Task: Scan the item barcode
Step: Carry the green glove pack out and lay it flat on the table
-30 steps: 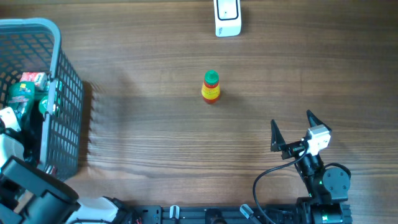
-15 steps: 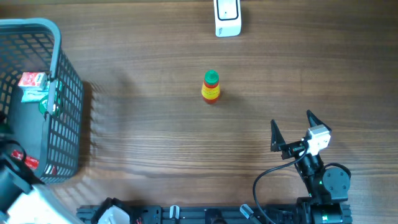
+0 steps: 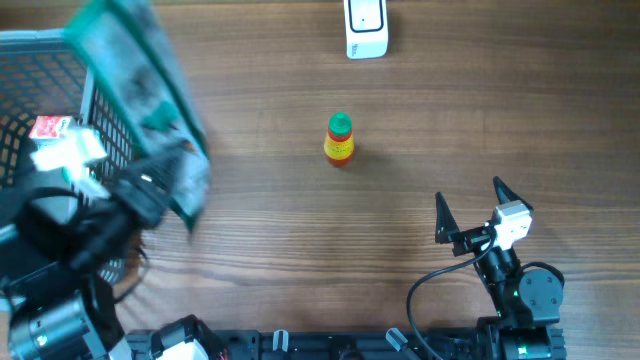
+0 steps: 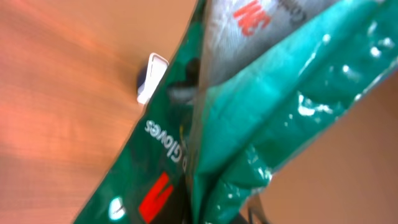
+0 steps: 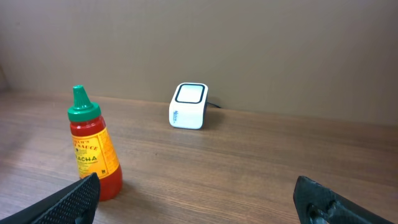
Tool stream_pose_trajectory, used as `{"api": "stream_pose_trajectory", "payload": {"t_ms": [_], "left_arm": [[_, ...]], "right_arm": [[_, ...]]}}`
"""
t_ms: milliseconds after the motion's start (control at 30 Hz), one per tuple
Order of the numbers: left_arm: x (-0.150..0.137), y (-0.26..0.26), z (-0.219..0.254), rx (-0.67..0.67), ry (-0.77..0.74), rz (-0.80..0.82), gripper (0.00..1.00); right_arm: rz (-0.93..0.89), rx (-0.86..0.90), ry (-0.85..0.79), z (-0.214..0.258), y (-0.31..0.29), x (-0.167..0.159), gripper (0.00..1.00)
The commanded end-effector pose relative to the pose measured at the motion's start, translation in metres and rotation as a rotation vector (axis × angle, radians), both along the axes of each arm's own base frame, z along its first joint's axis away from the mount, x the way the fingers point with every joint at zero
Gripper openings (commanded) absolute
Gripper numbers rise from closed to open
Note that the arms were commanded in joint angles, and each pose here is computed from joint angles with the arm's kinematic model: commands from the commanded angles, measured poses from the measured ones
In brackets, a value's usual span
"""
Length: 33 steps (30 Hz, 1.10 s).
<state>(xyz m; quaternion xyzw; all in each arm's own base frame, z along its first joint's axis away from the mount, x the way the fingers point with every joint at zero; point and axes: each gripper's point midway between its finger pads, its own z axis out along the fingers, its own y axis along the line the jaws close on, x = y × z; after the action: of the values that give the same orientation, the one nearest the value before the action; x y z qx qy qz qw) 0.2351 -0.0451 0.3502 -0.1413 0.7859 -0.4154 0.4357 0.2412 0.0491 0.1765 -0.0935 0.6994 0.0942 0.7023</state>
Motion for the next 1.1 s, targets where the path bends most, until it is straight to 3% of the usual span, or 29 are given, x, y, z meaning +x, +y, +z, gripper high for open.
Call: {"api": "stream_pose_trajectory", "payload": {"t_ms": [0,233,433,767,900,1067], "left_arm": [[-0.008,-0.012,-0.037,0.11,0.139,-0.003,0.04],[-0.02,-0.018,-0.101,0.264,0.357,0.029,0.04],[-0.028,-0.025,-0.142,0.192,0.539,0.096,0.04],[-0.03,-0.064,-0.171,0.171,0.585,0.0,0.04],[-0.026,-0.097,-0.186,0.238,0.609,-0.099,0.04],[-0.021,-0.108,-0.225,0.335,0.736,0.002,0.04]], "right_arm": [[-0.008,-0.008,-0.013,0.002,-0.001,0.0,1.0],[-0.008,-0.008,-0.013,0.002,-0.001,0.0,1.0],[-0.008,-0.008,-0.013,0.002,-0.001,0.0,1.0],[-0.008,-0.008,-0.013,0.002,-0.001,0.0,1.0],[-0.008,-0.008,-0.013,0.002,-0.001,0.0,1.0],[-0.008,-0.008,-0.013,0.002,-0.001,0.0,1.0]]}}
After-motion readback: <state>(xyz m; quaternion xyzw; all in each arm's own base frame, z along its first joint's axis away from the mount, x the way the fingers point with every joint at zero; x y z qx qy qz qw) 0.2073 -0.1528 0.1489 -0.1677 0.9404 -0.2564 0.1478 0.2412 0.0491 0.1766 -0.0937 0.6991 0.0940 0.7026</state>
